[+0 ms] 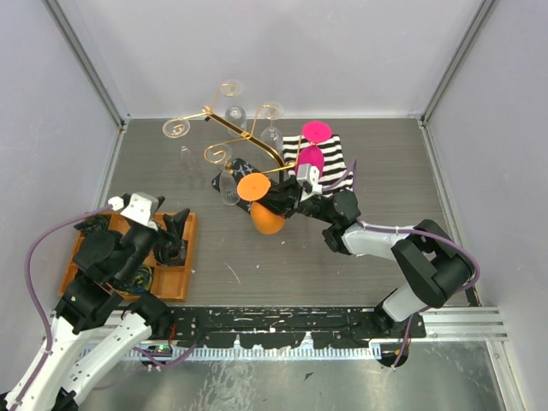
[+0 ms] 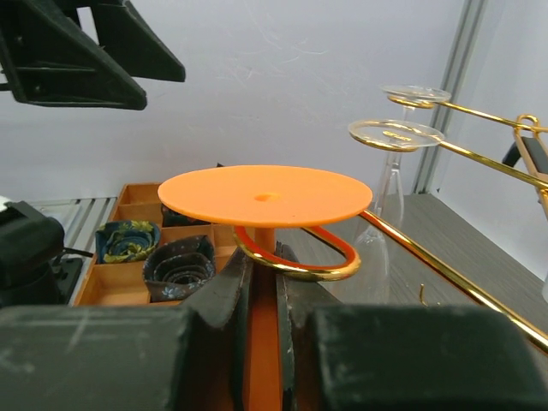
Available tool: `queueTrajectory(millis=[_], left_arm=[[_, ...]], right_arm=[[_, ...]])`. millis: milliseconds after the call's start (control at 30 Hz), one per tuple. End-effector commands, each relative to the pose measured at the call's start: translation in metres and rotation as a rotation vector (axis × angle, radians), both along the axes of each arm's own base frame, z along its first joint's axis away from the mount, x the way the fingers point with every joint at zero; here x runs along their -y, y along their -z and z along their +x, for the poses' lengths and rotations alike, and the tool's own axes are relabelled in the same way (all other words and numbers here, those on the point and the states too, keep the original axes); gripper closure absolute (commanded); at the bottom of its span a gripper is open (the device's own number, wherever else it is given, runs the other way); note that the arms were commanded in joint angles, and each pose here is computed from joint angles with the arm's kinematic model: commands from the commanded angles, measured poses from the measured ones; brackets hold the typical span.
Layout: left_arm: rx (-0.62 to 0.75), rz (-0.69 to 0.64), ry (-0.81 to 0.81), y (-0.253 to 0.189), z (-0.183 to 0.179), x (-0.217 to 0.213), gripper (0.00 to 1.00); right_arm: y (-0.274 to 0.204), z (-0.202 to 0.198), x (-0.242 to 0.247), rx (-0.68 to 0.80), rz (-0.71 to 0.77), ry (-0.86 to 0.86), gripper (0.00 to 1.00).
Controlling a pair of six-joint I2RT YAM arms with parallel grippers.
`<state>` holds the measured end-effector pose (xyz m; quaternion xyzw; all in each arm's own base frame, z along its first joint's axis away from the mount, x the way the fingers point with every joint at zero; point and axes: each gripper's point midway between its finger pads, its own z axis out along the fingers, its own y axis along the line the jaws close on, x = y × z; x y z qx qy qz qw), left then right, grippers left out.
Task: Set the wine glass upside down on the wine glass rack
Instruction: Turn the wine glass upside down at the wine rack.
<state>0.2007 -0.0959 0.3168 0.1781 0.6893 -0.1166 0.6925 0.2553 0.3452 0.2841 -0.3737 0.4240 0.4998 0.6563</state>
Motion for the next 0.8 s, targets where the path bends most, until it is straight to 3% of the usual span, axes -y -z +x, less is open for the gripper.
queueTrajectory(millis=[0, 267, 467, 633, 767], left_arm=[[0.007, -0.020, 0.010, -0.002, 0.000, 0.003, 0.31], [0.002, -0.017, 0.030, -0.002, 0.003, 0.009, 0.31], [-0.013, -0.009, 0.034, 0.002, 0.004, 0.010, 0.31], [-0.019, -0.013, 0.037, 0.003, 0.004, 0.012, 0.31], [-0.020, -0.015, 0.037, 0.002, 0.005, 0.012, 0.31]], right_arm=[[-0.028, -0.024, 0.005, 0.131, 0.076, -0.059, 0.99], [-0.029, -0.026, 0.013, 0.131, 0.092, -0.019, 0.99], [-0.029, -0.013, 0.027, 0.113, 0.127, 0.103, 0.99], [-0.029, 0.001, 0.036, 0.079, 0.146, 0.199, 0.95], [-0.025, 0.010, 0.036, 0.057, 0.125, 0.237, 0.85]])
